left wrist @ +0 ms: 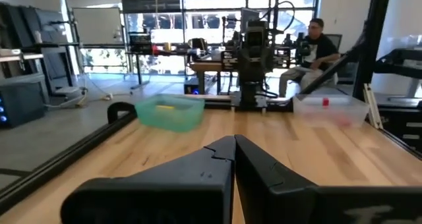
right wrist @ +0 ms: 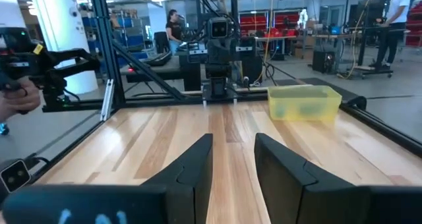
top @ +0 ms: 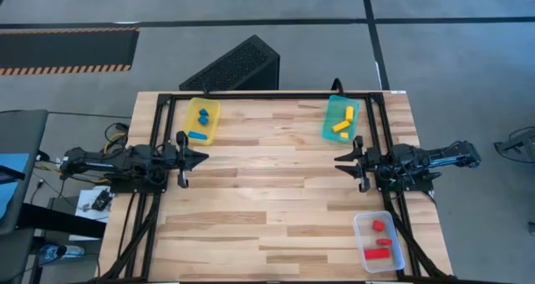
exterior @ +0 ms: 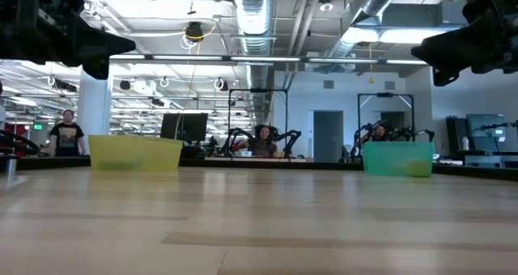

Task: Sort & place blocks by color
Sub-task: Return to Home Position

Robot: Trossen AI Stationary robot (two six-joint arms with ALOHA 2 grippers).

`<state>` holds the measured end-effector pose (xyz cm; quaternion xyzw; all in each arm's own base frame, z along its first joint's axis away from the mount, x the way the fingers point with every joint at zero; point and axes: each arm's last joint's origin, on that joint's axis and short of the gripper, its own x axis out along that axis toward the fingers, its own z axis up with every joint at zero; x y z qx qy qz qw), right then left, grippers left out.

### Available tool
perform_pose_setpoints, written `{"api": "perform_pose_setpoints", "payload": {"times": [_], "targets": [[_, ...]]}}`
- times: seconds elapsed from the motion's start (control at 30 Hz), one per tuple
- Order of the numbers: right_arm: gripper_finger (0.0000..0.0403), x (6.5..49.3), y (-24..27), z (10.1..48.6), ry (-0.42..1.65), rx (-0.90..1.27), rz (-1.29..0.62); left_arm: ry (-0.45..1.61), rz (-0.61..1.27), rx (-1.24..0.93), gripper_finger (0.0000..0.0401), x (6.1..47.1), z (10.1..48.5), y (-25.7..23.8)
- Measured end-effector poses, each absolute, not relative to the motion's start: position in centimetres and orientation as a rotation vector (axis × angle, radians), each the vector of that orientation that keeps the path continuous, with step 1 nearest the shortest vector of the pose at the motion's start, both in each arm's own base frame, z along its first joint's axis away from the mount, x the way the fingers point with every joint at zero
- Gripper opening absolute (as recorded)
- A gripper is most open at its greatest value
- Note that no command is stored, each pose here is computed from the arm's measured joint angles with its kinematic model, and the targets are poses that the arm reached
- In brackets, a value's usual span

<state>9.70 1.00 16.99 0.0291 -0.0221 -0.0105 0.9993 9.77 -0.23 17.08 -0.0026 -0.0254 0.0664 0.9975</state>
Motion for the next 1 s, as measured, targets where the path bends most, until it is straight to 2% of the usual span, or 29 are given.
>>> {"api": "perform_pose_setpoints", "payload": {"times": [0.23, 0.43, 1.0], "targets": [[0.0137, 9.71, 0.93, 16.95, -0.042, 0.053, -0.032, -0.062, 0.192, 0.012, 0.0000, 9.74, 17.19, -0.06], [0.0137, 9.74, 0.66, 16.94, -0.041, 0.051, -0.061, -0.065, 0.157, -0.087, 0.0000, 9.76, 17.14, -0.16], [0.0136, 9.74, 0.66, 16.93, -0.041, 0.051, -0.062, -0.064, 0.155, -0.092, 0.0000, 9.77, 17.10, -0.16]]}}
